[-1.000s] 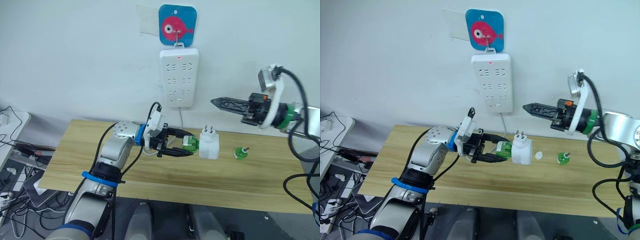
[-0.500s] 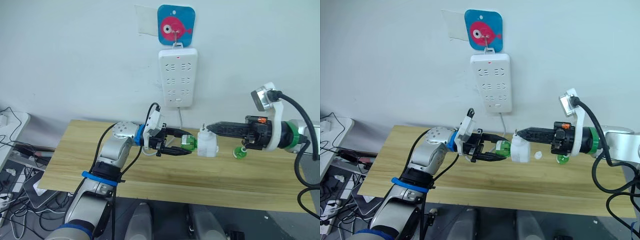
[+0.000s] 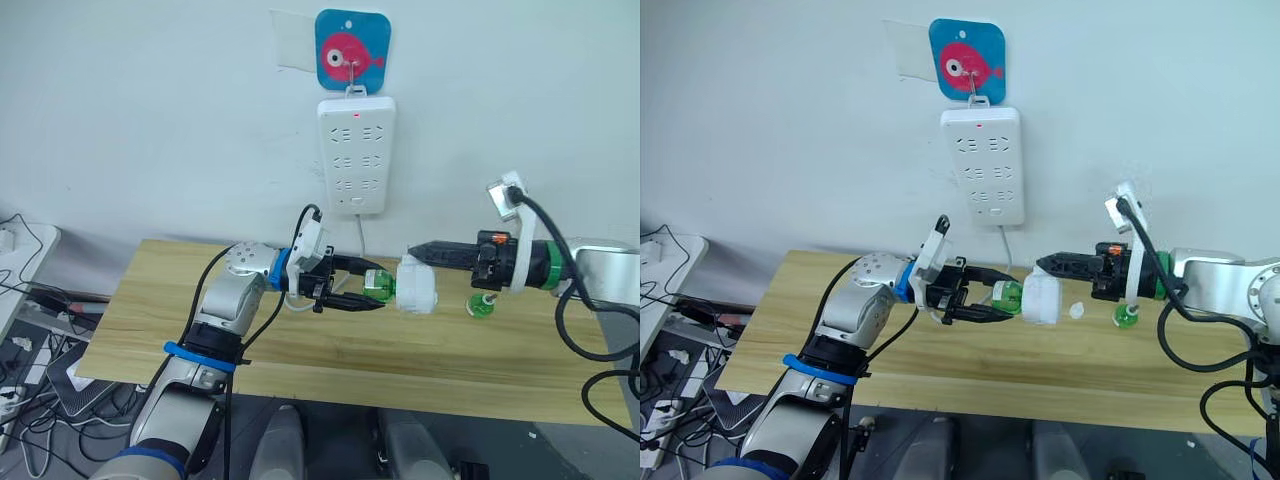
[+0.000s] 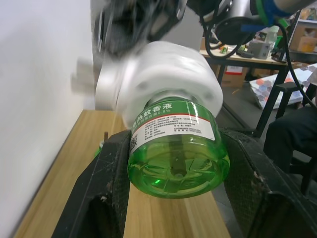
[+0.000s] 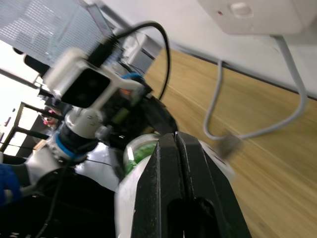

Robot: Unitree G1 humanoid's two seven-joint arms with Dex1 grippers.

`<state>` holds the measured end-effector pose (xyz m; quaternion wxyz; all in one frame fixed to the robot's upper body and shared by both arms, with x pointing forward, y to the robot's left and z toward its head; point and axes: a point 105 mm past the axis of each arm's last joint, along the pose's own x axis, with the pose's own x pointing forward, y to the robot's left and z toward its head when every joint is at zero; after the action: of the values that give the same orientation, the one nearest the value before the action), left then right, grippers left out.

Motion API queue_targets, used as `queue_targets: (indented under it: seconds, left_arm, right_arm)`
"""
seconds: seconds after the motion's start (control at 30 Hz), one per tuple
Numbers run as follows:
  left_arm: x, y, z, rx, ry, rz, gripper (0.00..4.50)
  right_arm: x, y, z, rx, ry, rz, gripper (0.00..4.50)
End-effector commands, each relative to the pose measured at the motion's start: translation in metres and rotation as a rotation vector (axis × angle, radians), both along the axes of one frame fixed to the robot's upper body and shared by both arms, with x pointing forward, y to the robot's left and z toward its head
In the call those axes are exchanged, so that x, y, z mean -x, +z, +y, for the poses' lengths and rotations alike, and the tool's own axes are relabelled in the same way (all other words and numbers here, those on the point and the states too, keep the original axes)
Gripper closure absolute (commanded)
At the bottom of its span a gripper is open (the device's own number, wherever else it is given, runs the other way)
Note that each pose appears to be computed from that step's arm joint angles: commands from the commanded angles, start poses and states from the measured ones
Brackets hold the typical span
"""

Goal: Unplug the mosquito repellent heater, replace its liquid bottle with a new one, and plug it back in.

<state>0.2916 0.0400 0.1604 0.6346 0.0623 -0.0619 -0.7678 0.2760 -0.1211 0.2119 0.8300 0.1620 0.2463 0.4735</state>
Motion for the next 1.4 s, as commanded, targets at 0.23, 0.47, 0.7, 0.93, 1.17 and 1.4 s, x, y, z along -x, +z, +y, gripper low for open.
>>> queue_targets:
  seconds: [0.23,0.47,0.7,0.93,1.17,1.4]
  left_arm:
    - [0.006,0.016,-0.003,0.050,-0.035,-0.039,2.27]
    - [0.007,0.019,-0.004,0.067,-0.042,-0.025,2.27]
    - [0.002,0.020,-0.004,0.069,-0.013,-0.033,2.27]
    - [-0.010,0.017,-0.004,0.050,0.052,-0.080,2.27]
    - [-0.014,0.013,-0.004,0.034,0.068,-0.100,2.27]
    - [-0.012,0.007,-0.005,0.005,0.053,-0.113,2.27]
  right_arm:
    - [0.000,-0.005,-0.002,0.043,0.001,-0.006,4.48]
    - [-0.002,-0.017,-0.004,0.057,-0.015,0.012,4.48]
    - [0.008,-0.031,-0.002,0.044,0.014,0.059,4.48]
    - [0.040,-0.031,0.011,-0.025,0.137,0.133,4.48]
    - [0.063,-0.023,0.019,-0.090,0.196,0.168,4.48]
    - [0.057,-0.007,0.022,-0.176,0.184,0.105,4.48]
